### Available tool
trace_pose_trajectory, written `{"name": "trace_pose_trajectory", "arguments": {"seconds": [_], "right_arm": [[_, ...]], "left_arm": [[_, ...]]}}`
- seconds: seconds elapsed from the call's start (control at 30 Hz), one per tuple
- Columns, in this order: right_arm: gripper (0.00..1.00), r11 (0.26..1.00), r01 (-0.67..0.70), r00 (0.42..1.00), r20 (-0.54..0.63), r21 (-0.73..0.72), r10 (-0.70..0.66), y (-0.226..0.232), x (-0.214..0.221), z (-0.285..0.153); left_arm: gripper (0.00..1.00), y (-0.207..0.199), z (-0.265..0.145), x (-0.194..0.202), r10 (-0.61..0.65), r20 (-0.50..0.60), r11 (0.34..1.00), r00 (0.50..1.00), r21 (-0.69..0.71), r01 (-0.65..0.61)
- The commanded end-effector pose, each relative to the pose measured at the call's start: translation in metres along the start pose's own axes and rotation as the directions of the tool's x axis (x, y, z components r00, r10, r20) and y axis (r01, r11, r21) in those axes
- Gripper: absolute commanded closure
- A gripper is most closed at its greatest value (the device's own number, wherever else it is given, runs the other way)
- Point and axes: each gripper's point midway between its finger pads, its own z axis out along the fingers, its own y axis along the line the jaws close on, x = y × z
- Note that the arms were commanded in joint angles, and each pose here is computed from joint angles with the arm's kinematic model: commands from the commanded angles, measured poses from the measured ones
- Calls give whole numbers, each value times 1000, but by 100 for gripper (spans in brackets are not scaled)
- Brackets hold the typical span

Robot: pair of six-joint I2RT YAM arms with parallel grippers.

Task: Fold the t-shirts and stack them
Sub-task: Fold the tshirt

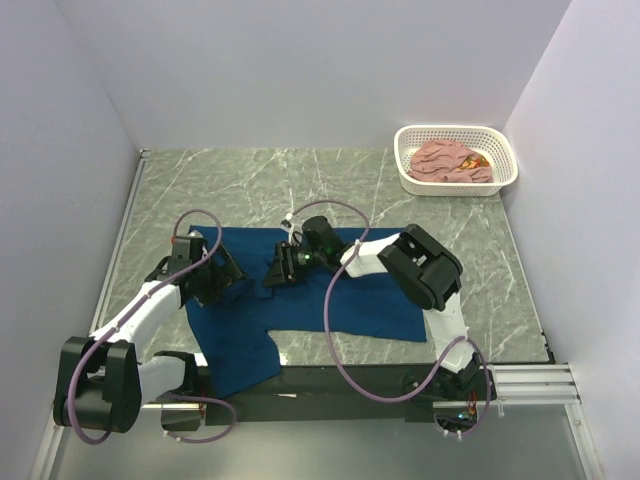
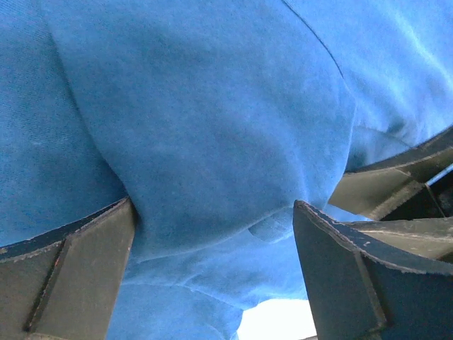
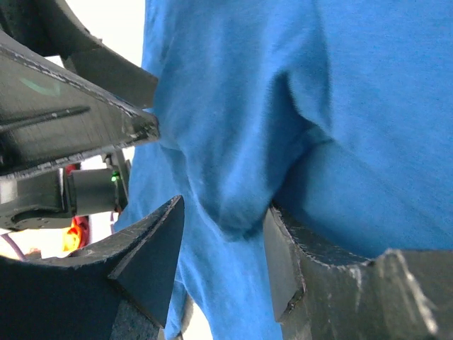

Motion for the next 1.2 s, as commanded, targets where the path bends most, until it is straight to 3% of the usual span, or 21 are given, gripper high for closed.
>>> {"name": "trace_pose_trajectory", "arguments": {"seconds": [0.0,0.2,0.4,0.43,0.53,0.63,0.73,1.0,1.17], "right_arm": [[45,996,45,999,3,-83,-44,23,-7,9],[50,993,30,999,-16,-113,-32,35,-5,9],[63,992,29,999,-12,-125,-31,51,-7,-4],[66,991,38,999,-7,-129,-39,56,-9,-7],[74,994,45,999,-6,-100,-46,57,-11,-13],[83,997,47,999,-7,-68,-47,55,-13,-19],[92,999,31,1000,-1,-42,-31,51,-15,-25],[93,998,-28,998,-49,58,31,32,-11,-35],[77,992,-68,993,-89,110,78,12,-2,-26]], "left_arm": [[5,-14,-1,0,41,-4,998,999,50,-41],[9,-22,-6,7,31,-30,997,999,68,-29],[34,-21,-21,3,-2,-48,1000,999,3,2],[46,-24,-26,-2,-1,-34,1000,999,-1,1],[68,-22,-34,-13,-8,-10,999,1000,-45,8],[85,-17,-38,-21,-8,-4,996,1000,-84,8],[94,-7,-39,-24,-20,-18,992,1000,-123,18],[93,17,-39,-13,-71,-63,977,995,-207,57],[92,20,-36,9,-121,-128,978,984,-188,96]]}}
